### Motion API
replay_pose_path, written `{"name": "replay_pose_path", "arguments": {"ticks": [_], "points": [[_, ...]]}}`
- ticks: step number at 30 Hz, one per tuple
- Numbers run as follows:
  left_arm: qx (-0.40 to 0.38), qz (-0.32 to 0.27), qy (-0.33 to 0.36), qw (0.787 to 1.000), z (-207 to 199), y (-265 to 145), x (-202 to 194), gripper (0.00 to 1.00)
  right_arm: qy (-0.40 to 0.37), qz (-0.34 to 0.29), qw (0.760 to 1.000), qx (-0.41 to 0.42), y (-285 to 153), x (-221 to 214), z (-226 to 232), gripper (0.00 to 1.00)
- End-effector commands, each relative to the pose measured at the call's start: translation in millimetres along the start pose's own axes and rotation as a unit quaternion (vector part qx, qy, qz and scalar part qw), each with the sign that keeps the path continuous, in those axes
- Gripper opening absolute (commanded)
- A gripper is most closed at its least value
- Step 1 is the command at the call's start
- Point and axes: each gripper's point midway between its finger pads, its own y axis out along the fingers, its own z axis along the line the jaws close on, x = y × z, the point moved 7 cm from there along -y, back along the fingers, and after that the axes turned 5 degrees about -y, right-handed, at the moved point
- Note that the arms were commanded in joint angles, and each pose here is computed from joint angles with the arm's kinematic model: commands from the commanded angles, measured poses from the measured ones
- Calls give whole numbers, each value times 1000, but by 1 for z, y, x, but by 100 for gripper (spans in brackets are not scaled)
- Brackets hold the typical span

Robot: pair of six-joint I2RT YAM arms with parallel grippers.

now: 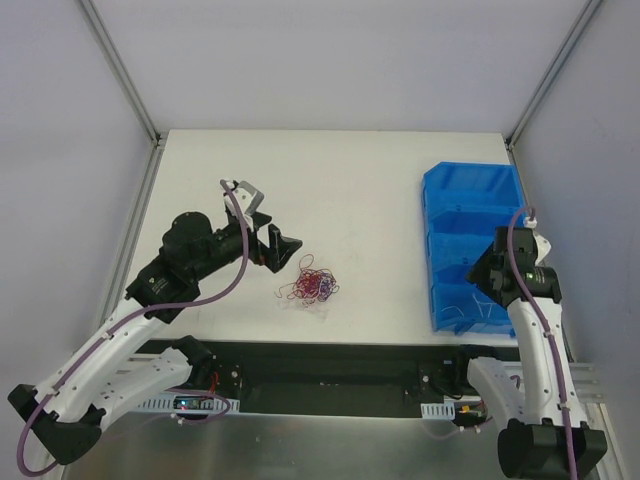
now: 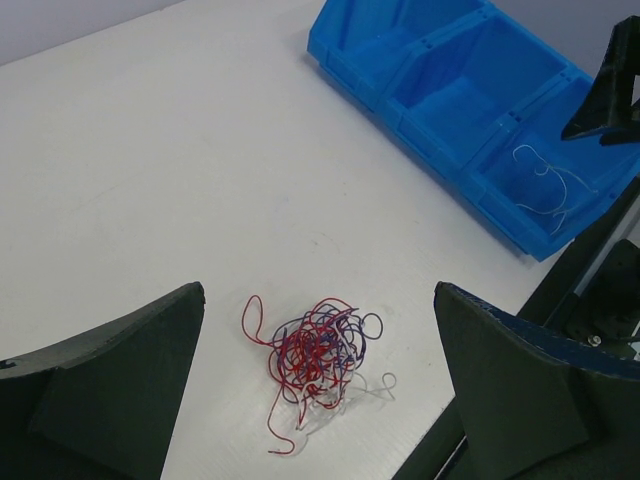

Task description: Untangle the cables

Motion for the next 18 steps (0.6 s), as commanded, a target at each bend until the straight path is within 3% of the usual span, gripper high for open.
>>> {"name": "replay_pose_path", "arguments": {"ticks": [1,3,7,12,15,18], "points": [[-15,-2,-6,1000,-2,8,1,98,-64,10,986,153,-20,1,24,63],[-18,7,-9,1000,-1,11,-2,97,-81,13,971,225,-27,-6,38,63],[-33,25,-18,999,-3,17,-7,93,-153,-22,899,410,-51,-28,93,67],[-39,59,-25,997,-1,30,-18,84,-225,0,828,514,-66,-72,158,69],[-36,80,-28,996,2,38,-26,75,-255,45,799,542,-65,-104,196,66],[-16,96,-30,995,8,43,-31,68,-296,41,770,564,-70,-132,218,65]]}}
